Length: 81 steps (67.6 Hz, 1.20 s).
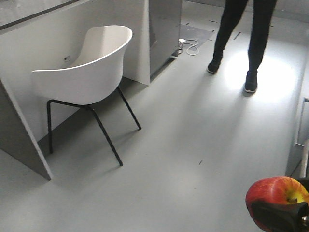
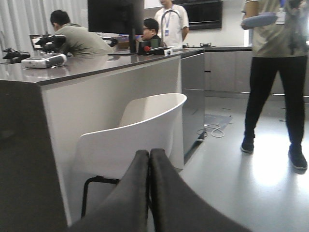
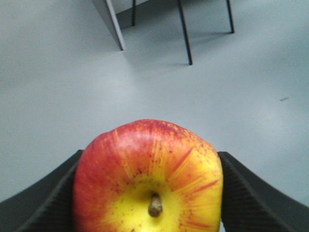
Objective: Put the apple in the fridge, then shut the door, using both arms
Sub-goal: 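Drive away from the counter toward the open refrigerator holding the apple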
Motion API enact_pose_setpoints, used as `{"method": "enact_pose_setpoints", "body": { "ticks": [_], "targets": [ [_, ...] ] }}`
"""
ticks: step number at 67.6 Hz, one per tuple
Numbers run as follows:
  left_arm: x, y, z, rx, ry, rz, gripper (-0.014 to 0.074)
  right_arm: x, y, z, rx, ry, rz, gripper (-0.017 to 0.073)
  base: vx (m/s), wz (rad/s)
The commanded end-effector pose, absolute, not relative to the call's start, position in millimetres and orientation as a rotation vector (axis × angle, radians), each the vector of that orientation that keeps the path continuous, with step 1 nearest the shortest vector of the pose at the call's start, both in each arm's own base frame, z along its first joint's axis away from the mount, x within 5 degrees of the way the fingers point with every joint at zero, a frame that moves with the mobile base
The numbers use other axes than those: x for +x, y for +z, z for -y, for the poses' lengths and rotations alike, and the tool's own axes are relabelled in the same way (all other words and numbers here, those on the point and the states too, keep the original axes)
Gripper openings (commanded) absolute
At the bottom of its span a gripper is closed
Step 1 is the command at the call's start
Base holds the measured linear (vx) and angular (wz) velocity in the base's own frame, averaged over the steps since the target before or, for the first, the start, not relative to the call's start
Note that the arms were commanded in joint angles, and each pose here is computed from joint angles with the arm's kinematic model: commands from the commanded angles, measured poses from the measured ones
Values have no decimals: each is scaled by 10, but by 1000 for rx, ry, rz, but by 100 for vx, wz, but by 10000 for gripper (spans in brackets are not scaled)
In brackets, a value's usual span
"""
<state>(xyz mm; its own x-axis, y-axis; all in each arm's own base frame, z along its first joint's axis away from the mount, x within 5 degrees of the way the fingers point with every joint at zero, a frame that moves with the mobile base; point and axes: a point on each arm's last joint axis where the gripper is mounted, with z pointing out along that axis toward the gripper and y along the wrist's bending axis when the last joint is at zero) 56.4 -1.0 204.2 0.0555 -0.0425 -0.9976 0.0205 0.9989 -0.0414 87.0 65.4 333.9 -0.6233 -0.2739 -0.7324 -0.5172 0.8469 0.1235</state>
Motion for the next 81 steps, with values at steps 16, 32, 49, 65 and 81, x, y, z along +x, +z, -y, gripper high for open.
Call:
{"method": "enact_pose_setpoints", "body": {
  "ticks": [16,32,49,65,81],
  "targets": [
    [534,2180,11,-25,-64,-1407,-6,896,3475,-670,-561,443,-2173,223,-2,54],
    [534,2180,11,-25,-64,-1407,-6,896,3474,-669,-561,442,-2174,223,-2,58],
    [534,2180,11,-25,-64,-1407,-6,896,3474,-669,-561,442,-2174,223,-2,61],
    [534,2180,11,-25,-64,-1407,-6,896,3474,-669,-561,442,-2174,223,0,59],
    [534,2180,11,-25,-64,-1407,-6,896,3474,-669,-561,441,-2174,223,5,50]
  ]
}}
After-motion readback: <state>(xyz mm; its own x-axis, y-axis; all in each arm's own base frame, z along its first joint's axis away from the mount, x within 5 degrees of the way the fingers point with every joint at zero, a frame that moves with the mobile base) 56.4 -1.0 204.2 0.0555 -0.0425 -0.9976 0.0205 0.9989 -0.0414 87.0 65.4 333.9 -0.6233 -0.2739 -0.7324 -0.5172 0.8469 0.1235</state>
